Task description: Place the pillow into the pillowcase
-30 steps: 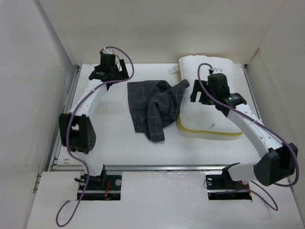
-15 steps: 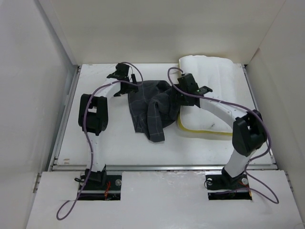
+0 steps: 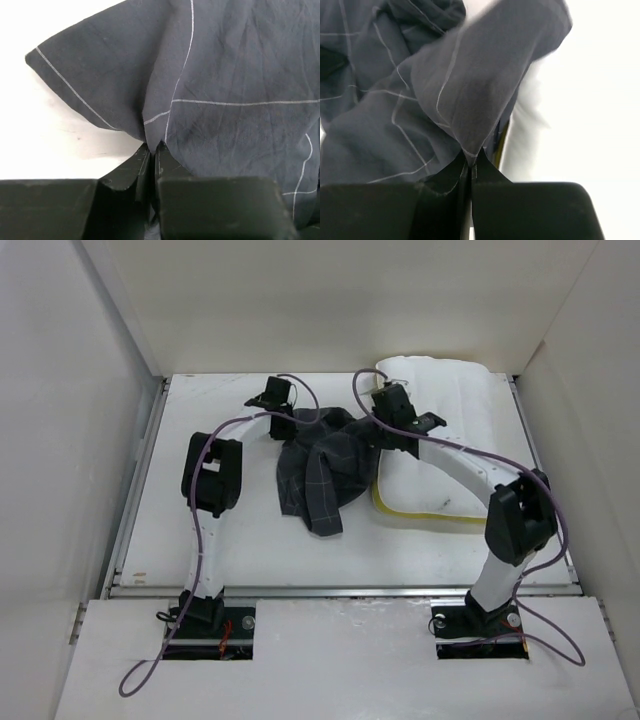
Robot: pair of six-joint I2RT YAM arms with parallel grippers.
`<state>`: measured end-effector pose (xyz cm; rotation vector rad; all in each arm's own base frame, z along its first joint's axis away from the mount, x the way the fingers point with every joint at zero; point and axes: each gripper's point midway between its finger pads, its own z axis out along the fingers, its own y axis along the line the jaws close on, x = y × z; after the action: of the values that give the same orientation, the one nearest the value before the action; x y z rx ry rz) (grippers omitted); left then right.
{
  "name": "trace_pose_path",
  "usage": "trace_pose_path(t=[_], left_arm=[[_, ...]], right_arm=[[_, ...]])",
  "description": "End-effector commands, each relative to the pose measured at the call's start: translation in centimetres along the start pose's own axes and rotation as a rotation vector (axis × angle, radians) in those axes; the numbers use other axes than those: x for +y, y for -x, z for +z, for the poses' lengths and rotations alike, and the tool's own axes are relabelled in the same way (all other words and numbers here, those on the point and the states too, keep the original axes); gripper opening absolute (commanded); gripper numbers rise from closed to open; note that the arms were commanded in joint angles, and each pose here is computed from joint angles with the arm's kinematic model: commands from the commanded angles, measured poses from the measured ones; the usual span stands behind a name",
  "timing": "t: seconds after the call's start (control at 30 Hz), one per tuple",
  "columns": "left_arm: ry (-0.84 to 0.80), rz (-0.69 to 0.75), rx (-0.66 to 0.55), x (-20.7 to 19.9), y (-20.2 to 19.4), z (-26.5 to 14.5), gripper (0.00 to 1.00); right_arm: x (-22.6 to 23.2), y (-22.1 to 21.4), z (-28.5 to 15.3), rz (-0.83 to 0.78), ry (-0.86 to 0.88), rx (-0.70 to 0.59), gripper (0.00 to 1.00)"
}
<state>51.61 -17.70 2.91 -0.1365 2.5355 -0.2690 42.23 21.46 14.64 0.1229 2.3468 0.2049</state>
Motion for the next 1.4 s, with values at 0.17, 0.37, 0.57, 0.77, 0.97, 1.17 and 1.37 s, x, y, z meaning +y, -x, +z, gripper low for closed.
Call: trace_pose_path(t=[0.17,0.37,0.57,0.77,0.97,1.17,1.37], left_arm=[[0.12,-0.105,-0.304,4.8,9.8,-10.9,0.0],[0.241,-0.316,-0.713,14.2,15.7,-30.9,0.0],[0.147,-0.273,-1.108,11.7,15.5,-50.5,0.0],[0.235,-0.329,-1.432,12.8,11.2,-66.3,0.0],[0.287,-0.369,-1.541,13.7,8.7,-71.6,0.0],[0.444,-0.428,-1.334,16.7,10.7,-61.4,0.0],[0.562,-0.458,-1.104,19.2,12.9,-49.0,0.0]], right_arm=[[0.2,9.6,-10.2,-0.139,0.089,-0.236,0.0],[-0.5,12.9,-17.3,-0.227,0.122,-0.373,0.0],[-2.4,17.5,-28.3,-0.19,0.149,-0.655,0.0],[-1.2,18.4,-37.5,-0.247,0.349,-0.83,0.0],[-0.3,19.4,-39.7,-0.286,0.408,-0.91,0.0],[3.2,20.1,-29.7,-0.302,0.38,-0.754,0.0],[7.7,19.1,-16.0,-0.359,0.379,-0.565,0.0]])
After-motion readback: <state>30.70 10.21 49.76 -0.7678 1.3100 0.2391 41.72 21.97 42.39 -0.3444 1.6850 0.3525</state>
